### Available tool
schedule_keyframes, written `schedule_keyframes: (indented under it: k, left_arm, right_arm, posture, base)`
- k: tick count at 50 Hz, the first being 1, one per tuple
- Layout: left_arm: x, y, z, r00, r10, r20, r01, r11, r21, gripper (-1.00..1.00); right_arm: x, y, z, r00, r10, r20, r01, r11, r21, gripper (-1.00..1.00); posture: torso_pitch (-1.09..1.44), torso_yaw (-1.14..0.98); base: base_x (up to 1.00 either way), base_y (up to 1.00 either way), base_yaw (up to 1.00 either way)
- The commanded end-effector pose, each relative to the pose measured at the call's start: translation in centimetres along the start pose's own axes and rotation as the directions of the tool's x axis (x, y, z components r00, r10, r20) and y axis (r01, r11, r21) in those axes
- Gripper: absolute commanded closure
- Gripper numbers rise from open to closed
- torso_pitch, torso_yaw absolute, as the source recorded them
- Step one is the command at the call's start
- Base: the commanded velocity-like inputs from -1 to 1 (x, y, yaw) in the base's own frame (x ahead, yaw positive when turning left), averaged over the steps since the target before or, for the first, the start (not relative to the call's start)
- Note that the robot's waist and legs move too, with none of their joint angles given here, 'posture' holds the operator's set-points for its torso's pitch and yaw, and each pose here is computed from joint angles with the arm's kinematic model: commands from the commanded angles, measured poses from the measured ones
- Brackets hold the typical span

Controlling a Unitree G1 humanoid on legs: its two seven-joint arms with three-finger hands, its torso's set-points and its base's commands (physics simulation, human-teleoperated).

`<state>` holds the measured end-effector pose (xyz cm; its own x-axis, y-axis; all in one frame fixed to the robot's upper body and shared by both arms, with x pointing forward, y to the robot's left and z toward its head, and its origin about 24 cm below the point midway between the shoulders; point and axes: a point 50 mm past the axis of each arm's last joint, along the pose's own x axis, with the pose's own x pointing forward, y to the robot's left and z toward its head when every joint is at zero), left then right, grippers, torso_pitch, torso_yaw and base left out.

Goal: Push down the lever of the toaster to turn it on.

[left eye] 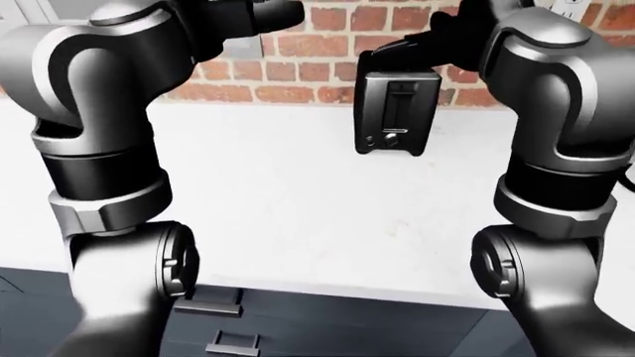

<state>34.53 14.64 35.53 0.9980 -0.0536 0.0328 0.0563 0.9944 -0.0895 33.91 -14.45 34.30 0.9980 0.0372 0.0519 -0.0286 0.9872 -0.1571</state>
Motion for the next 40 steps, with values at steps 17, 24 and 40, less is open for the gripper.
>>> schedule_keyframes:
  k: [17,24,40]
  left_arm:
    - [-0.7,-0.7,2.0,0.998,-0.023,0.063,0.024,1.0,-0.016,-1.0]
    - [-0.7,-0.8,2.5,0.995,-0.022,0.093,0.025,0.999,-0.03,-1.0]
    - [-0.9,-0.7,2.7,0.993,-0.009,0.121,0.016,0.998,-0.056,-1.0]
  right_arm:
    - [2.3,0.4,1.1,0.997,0.025,0.079,-0.025,1.0,-0.002,-1.0]
    - [3.3,0.3,0.8,0.998,0.02,0.062,-0.02,1.0,-0.007,-1.0]
    - [4.6,0.6,-1.9,1.0,0.007,-0.01,-0.007,1.0,-0.023,-1.0]
  posture:
    - [-0.4,0.0]
    - [-0.47,0.0]
    - [-0.48,0.0]
  base:
    - [0.0,0.0,0.0]
    - [0.0,0.0,0.0]
    - [0.0,0.0,0.0]
